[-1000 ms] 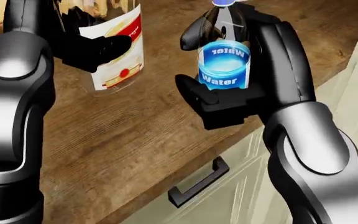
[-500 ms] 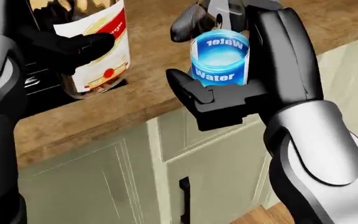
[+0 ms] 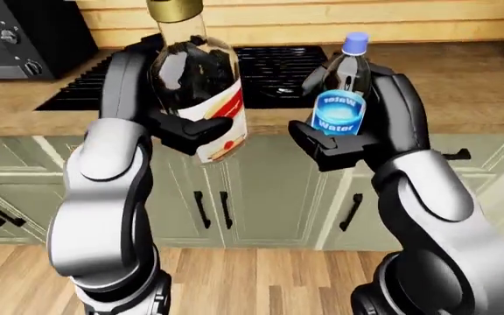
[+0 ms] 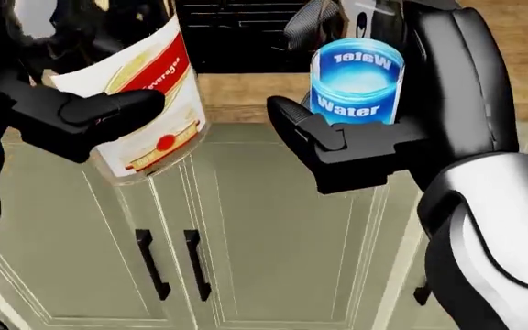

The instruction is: Move the drinks to the dining counter.

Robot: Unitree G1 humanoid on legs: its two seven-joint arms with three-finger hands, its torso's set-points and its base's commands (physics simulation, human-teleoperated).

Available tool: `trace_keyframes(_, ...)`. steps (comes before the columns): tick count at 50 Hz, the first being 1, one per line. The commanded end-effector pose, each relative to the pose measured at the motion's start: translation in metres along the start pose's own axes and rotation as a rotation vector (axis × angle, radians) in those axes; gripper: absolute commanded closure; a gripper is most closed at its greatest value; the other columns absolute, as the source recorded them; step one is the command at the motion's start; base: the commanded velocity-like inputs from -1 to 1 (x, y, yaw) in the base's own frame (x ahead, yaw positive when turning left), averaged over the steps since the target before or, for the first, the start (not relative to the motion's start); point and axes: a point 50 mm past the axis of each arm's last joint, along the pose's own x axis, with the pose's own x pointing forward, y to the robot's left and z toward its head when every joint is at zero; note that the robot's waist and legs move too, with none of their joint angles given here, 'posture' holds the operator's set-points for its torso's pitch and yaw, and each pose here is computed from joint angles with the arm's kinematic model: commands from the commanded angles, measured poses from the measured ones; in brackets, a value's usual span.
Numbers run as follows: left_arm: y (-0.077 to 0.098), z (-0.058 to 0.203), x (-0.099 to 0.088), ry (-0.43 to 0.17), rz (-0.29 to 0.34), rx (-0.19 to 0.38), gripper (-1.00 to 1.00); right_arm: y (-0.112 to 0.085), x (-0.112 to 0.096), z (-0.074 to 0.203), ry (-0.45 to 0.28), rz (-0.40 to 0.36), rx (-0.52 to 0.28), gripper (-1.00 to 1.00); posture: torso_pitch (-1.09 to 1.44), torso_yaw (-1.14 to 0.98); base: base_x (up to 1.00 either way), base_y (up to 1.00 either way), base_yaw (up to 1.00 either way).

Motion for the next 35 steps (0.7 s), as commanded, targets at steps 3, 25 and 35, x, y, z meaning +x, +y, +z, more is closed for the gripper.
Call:
trace_keyframes(3, 0.01, 0.011, -0.007, -0.079, 0.051, 0.001, 1.0, 0.003, -0.002, 0.015, -0.093, 0.024, 0.006, 1.0, 0.0, 0.0, 0.0, 0.0, 1.0)
trace_keyframes(25, 0.021, -0.014, -0.018, -0.063, 0.069, 0.033, 1.0, -0.003, 0.0, -0.001, -0.068, 0.021, -0.013, 1.0, 0.0, 0.0, 0.0, 0.0, 1.0)
trace_keyframes(35, 0.019, -0.016, -0.02, -0.064, 0.063, 0.042, 1.0, 0.0, 0.001, -0.004, -0.065, 0.03, -0.015, 1.0, 0.0, 0.0, 0.0, 0.0, 1.0)
